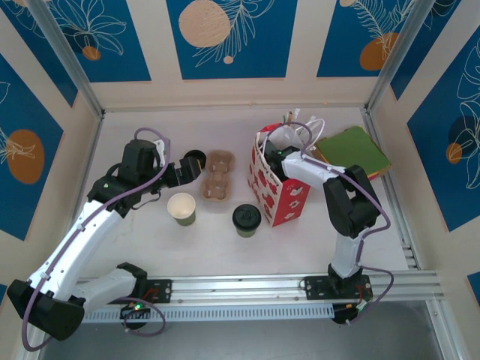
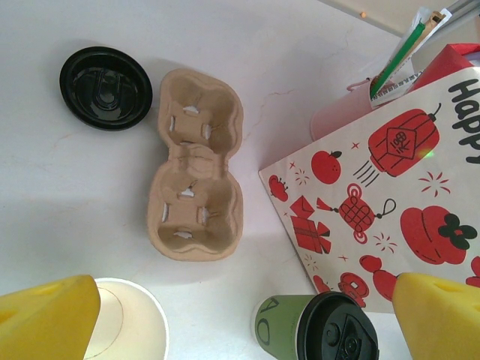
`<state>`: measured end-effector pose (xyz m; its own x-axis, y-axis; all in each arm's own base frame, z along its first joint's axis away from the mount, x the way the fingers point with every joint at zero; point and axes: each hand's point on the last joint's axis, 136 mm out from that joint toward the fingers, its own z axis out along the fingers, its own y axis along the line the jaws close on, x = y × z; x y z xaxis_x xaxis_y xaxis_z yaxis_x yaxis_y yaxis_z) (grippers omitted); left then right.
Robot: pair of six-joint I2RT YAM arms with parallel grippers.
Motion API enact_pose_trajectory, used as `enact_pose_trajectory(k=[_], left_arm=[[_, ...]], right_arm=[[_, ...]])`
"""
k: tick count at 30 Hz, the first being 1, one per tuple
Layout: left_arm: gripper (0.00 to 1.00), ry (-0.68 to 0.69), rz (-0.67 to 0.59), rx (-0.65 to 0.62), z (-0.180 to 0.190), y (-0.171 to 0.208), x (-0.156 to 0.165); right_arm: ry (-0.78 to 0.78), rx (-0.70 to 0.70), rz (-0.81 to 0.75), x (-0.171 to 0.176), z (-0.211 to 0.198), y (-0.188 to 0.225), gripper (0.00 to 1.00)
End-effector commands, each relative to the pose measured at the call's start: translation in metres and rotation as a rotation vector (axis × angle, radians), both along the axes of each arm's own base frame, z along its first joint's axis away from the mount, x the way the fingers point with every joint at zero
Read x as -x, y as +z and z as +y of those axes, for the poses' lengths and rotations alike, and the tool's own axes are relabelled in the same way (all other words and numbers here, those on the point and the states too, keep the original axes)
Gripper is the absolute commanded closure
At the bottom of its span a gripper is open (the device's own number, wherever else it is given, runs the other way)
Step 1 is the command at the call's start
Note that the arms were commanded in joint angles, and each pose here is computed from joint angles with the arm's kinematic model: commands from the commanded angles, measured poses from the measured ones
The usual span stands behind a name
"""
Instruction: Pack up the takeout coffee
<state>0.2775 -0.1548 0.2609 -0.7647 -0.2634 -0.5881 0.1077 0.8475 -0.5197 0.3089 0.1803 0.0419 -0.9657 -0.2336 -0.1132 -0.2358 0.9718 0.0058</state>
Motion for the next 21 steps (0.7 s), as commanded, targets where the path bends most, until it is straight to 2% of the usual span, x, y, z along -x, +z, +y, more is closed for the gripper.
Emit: enact_pose_trajectory(k=[1, 10, 21], left_arm=[[0.00, -0.005, -0.011, 0.000, -0.001, 0.005, 0.002], [0.00, -0.008, -0.010, 0.001, -0.002, 0.004, 0.002], [0.00, -0.011, -0.010, 0.005, -0.003, 0.004, 0.004]], right_arm=[[-0.027, -0.005, -0.013, 0.003, -0.003, 0.026, 0.44], [-0.041, -0.013, -0.043, 0.003, -0.006, 0.047, 0.33], [-0.059, -0.030, -0.090, 0.002, -0.008, 0.074, 0.27]])
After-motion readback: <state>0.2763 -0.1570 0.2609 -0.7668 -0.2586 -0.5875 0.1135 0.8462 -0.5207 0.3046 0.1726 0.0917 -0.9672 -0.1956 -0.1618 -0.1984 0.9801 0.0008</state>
